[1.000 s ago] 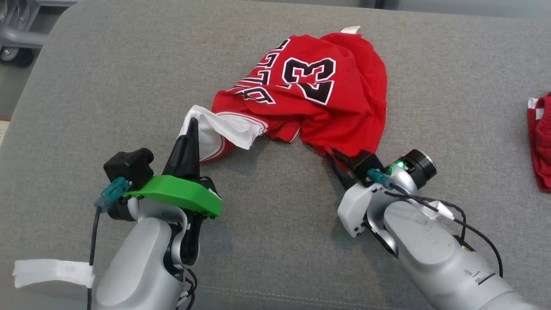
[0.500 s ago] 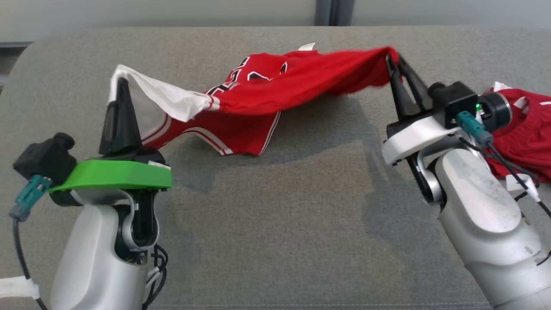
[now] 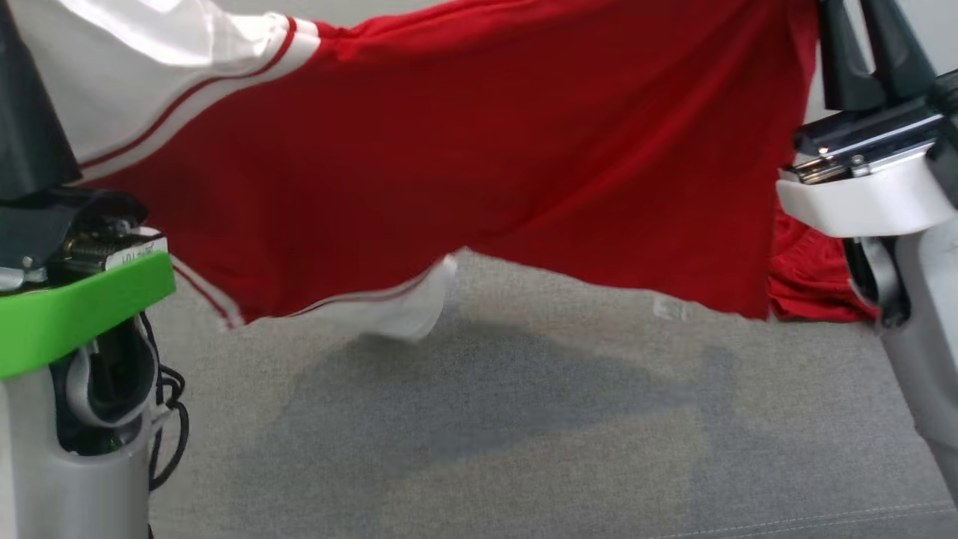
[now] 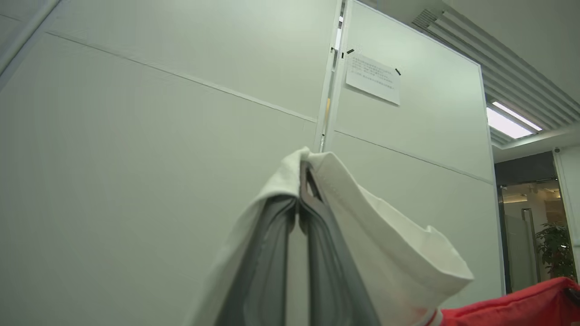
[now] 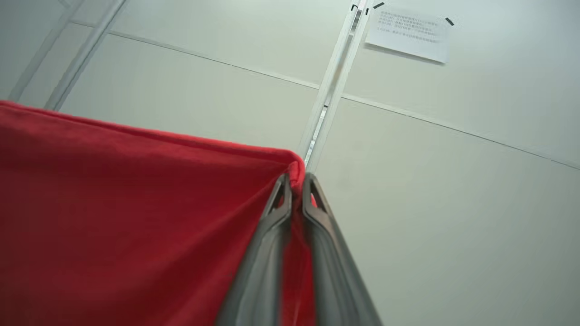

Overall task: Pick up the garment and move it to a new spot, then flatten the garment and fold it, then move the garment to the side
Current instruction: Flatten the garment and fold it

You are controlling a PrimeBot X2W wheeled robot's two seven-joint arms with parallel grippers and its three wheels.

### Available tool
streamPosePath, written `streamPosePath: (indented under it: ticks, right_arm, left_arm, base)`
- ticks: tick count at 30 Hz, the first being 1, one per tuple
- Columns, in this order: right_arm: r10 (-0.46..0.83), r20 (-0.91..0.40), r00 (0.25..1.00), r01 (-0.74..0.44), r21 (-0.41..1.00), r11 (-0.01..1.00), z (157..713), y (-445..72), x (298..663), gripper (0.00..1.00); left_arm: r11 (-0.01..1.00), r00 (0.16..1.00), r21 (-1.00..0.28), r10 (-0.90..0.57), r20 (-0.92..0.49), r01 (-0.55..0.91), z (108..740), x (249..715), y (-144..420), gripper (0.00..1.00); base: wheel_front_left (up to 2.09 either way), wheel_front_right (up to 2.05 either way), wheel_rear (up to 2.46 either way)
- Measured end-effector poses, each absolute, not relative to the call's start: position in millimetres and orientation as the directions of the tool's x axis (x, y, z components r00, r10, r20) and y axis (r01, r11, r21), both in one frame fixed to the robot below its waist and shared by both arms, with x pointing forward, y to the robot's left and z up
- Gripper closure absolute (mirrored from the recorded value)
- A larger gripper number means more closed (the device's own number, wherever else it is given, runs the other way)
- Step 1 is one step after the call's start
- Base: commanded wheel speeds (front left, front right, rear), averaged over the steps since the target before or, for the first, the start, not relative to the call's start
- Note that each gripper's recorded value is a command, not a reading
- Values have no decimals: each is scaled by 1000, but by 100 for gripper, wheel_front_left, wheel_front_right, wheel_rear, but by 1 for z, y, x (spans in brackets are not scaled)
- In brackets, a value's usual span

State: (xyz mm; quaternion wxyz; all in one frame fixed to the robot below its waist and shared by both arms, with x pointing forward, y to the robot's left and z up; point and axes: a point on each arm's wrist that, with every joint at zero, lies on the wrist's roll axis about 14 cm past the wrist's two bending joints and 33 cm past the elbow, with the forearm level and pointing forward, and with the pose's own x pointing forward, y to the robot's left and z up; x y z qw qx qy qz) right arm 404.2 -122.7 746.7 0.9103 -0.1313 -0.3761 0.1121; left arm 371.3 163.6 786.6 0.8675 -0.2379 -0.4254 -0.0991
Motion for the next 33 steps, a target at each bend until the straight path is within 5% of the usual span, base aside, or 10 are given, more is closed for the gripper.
streamPosePath:
  ticks: [4, 7, 12, 15, 17, 19, 22, 24, 27, 33]
  right_arm:
    - [286, 738, 611, -18, -348, 937, 786, -143, 371, 100]
    - [278, 743, 609, -3, -348, 937, 792, -158, 360, 100]
    - [388, 424, 818, -197, -427, 882, 704, -143, 395, 100]
    - [451, 199, 870, -338, -426, 839, 647, -130, 419, 100]
    - [449, 144, 882, -333, -484, 809, 646, -129, 438, 100]
    - [397, 290, 871, -196, -536, 821, 711, -138, 456, 100]
    - [325, 620, 714, 10, -474, 880, 851, -152, 439, 100]
    - [350, 663, 662, 34, -492, 870, 878, -146, 433, 100]
    - [385, 509, 770, -62, -541, 839, 817, -139, 463, 100]
    - [395, 69, 916, -324, -453, 831, 628, -135, 483, 100]
  left_arm:
    - [868, 447, -167, -69, 892, 467, 837, 331, 141, 100]
    - [852, 442, -96, -168, 881, 515, 846, 323, 117, 100]
    - [853, 703, -189, -254, 664, 487, 788, 380, 101, 100]
    - [896, 860, -238, -241, 449, 375, 726, 423, 114, 100]
    - [925, 921, -251, -191, 341, 285, 696, 443, 133, 100]
    - [945, 913, -224, -138, 384, 237, 720, 455, 147, 100]
    - [931, 768, -187, -134, 626, 315, 829, 438, 139, 100]
    - [917, 685, -169, -138, 715, 361, 870, 423, 133, 100]
    - [915, 745, -201, -140, 652, 348, 842, 438, 135, 100]
    - [882, 950, -381, -190, 248, 276, 666, 459, 115, 100]
  base:
    - [0, 0, 0]
    - [0, 0, 0]
    - [0, 0, 0]
    - [0, 0, 0]
    - [0, 0, 0]
    - [0, 0, 0]
    - [0, 0, 0]
    - [0, 0, 0]
    - [0, 0, 0]
    - [0, 0, 0]
